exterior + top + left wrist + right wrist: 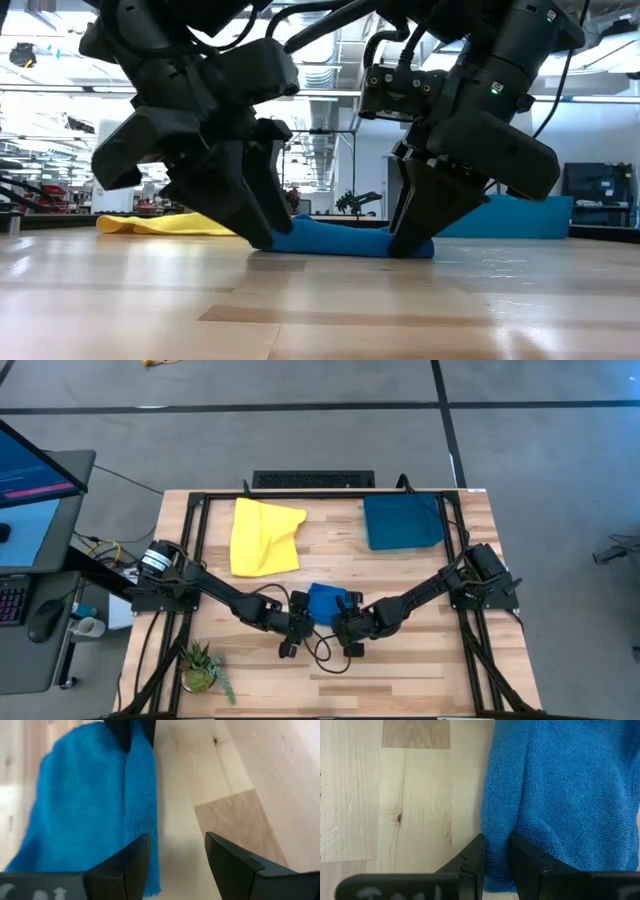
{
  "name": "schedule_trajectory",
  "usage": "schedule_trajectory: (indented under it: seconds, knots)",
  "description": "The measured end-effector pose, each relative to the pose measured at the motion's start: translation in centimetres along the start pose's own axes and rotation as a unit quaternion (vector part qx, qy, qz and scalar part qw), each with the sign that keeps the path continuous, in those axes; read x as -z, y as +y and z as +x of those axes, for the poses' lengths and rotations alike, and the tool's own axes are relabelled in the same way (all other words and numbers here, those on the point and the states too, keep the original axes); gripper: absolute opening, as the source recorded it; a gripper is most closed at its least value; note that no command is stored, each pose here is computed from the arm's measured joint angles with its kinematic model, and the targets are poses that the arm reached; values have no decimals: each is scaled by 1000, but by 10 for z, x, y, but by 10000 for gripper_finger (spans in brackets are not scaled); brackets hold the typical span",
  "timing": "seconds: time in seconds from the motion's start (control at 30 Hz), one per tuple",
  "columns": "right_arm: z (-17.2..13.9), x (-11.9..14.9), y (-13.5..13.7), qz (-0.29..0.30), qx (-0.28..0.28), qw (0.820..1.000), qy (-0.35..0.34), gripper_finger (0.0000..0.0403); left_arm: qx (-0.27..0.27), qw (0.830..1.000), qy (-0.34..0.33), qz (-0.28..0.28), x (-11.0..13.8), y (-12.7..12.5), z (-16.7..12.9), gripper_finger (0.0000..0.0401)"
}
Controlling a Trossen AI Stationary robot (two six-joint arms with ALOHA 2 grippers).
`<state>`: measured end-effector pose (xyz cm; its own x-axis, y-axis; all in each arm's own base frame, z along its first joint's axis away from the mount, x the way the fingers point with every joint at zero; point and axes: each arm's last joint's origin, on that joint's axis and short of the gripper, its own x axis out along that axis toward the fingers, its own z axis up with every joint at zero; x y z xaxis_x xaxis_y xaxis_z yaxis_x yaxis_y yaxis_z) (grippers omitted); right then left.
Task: Roll microfiber towels into tight, uniform cylinder then place into a basket
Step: Roll the blue microfiber cloth
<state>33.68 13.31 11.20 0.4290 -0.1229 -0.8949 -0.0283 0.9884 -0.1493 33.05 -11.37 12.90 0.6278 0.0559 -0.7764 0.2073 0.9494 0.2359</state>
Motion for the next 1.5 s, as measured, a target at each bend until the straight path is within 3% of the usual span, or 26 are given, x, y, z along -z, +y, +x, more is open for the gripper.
schedule_trajectory:
  seconds: [0.2, 0.4, 0.67, 0.87, 1.1, 1.33, 1.5]
  knots:
    - [0, 0, 0, 0, 0, 1000, 0, 102, -41, 999, 14, 0, 3, 5, 1, 184]
    - [0, 0, 0, 0, 0, 1000, 0, 102, 2, 999, 34, -36, 7, 13, 9, 184]
    - [0, 0, 0, -1, -9, 1000, 5, 102, -4, 996, 59, -74, 14, 25, 17, 184]
    - [0, 0, 0, 0, -10, 1000, 6, 102, -65, 994, 67, -52, 16, 29, 18, 179]
    - [0, 0, -3, 7, -12, 1000, 8, 93, -74, 994, 73, -22, 18, 31, 18, 128]
    - [-1, 0, -3, 10, -19, 1000, 11, 16, -61, 995, 78, 4, 19, 31, 19, 48]
    - [-2, -1, -3, 24, -38, 999, 15, 28, -42, 996, 80, -29, 20, 30, 19, 7]
